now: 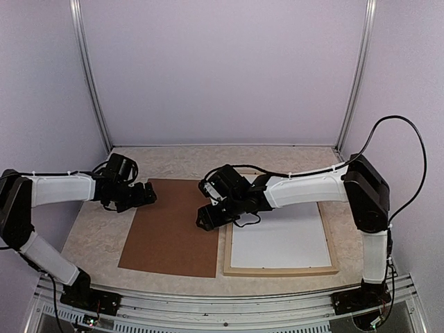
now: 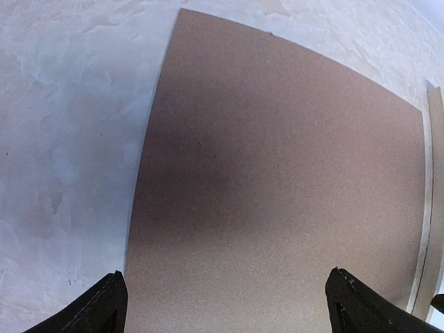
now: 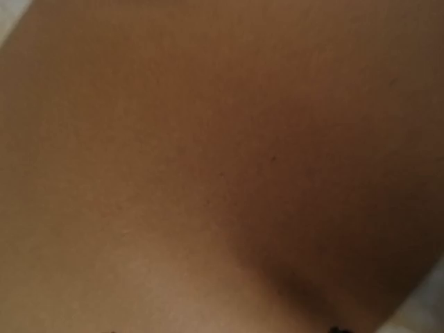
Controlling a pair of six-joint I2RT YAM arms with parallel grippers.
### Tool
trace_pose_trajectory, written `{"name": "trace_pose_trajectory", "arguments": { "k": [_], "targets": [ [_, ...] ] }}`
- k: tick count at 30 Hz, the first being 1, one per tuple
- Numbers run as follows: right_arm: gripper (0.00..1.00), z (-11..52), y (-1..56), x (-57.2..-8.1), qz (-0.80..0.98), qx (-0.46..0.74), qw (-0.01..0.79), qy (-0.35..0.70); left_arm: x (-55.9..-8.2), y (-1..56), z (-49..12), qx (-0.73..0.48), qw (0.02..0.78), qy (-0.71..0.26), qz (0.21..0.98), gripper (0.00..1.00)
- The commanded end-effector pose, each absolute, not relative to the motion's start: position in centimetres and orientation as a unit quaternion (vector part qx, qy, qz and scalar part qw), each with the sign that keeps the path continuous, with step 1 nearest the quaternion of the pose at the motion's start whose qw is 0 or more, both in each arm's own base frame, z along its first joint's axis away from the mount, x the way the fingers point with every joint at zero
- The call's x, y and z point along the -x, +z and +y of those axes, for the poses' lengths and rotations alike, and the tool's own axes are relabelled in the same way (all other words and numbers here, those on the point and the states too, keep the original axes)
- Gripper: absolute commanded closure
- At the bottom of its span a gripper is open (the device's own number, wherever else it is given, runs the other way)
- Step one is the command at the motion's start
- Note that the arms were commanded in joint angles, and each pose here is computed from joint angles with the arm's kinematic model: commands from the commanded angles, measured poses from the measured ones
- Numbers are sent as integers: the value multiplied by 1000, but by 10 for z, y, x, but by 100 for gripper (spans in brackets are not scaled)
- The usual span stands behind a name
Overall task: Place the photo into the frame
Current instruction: Move the frame body to the center of the board.
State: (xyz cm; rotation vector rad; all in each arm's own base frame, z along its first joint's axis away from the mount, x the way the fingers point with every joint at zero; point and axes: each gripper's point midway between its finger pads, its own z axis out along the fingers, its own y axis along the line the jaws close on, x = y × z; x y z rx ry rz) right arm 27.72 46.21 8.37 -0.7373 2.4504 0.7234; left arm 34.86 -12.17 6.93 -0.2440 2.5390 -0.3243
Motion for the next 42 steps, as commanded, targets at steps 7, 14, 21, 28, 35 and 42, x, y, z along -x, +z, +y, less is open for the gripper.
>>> {"name": "trace_pose_trajectory", "arguments": {
  "k": [7,14,21,28,35,42],
  "targets": [
    [35,439,44,-283,933,239,195,186,-352,73,-107,111,311,-107,938,1],
    [35,416,26,-287,949,234,180,113,-349,70,-104,108,312,-101,938,1],
    [35,384,18,-297,960,219,169,49,-345,59,-103,110,301,-100,942,1],
    [35,391,21,-301,958,217,168,83,-334,46,-94,132,292,-87,943,1],
    [35,423,12,-297,954,195,160,165,-326,31,-99,128,267,-103,950,3],
    [35,431,2,-294,954,162,156,199,-320,19,-106,119,243,-121,955,7]
  ]
}}
